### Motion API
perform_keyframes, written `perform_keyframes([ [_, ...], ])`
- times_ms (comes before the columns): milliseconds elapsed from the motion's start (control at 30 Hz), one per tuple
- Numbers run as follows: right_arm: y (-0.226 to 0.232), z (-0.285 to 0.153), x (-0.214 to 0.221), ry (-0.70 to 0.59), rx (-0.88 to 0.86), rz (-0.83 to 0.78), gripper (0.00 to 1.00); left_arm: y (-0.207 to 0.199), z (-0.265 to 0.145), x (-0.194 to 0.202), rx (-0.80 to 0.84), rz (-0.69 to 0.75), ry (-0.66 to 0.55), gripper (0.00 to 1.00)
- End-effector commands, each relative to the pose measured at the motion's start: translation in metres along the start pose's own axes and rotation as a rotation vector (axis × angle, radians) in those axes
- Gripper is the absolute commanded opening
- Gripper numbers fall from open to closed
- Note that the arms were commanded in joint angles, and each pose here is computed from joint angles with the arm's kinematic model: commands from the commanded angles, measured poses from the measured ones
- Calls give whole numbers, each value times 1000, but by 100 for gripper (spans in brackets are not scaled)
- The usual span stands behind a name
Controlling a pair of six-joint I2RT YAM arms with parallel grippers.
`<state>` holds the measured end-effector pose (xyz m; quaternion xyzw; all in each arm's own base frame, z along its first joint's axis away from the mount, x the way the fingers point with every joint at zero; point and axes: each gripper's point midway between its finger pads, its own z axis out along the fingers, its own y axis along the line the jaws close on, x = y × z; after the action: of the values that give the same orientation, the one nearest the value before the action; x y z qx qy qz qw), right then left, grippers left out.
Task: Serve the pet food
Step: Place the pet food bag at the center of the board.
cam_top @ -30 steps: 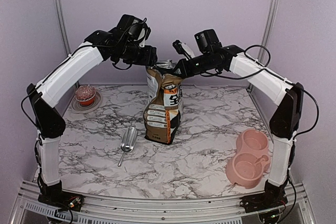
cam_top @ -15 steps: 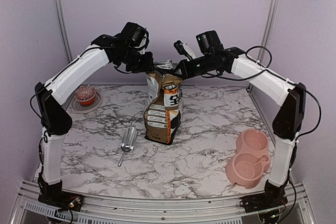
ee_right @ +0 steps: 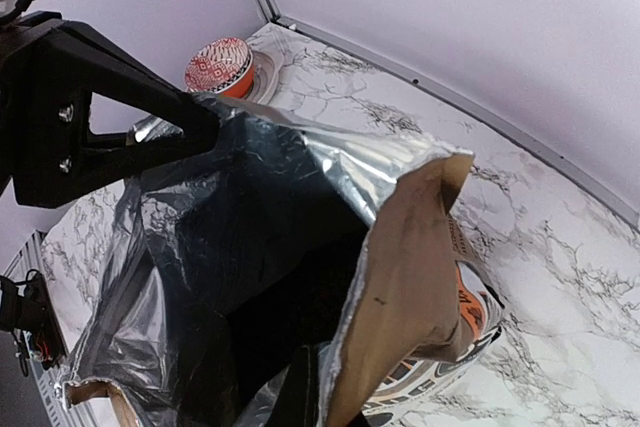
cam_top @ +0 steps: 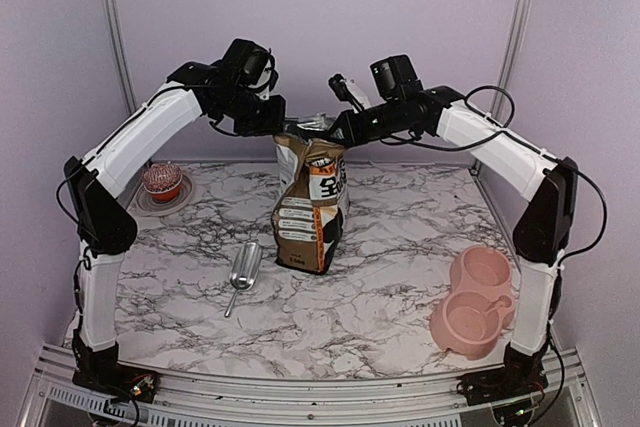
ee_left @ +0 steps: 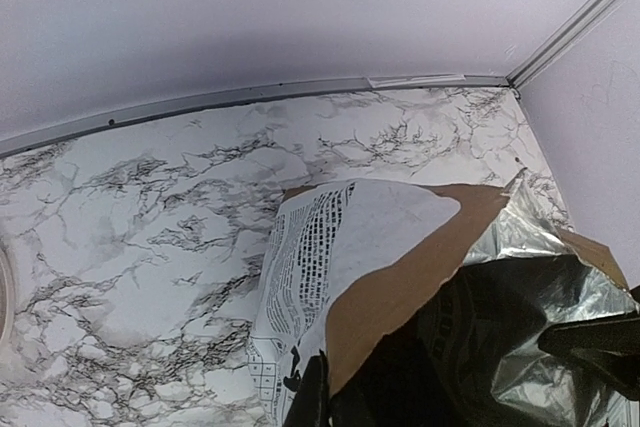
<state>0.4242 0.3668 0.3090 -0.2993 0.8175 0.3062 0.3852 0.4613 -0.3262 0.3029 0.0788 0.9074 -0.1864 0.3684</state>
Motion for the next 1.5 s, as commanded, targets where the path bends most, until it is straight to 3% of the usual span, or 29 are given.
perform_keyframes([
  [0, 49, -72, -125, -417, -78, -195, 0, 32, -91, -80, -28, 27, -276, 0],
  [200, 63, -78, -149, -538, -131, -277, 0, 57, -143, -109, -108, 49, -409, 0],
  [433, 60, -63, -157, -596, -153, -282, 0, 85, -162, -110, -218, 60, -433, 0],
  [1033, 63, 4, -127, -518, -342, -176, 0, 123, -214, -113, -487, 191, -479, 0],
  [1467, 123, 37, -106, -481, -437, -168, 0, 136, -252, -89, -549, 236, -449, 0],
])
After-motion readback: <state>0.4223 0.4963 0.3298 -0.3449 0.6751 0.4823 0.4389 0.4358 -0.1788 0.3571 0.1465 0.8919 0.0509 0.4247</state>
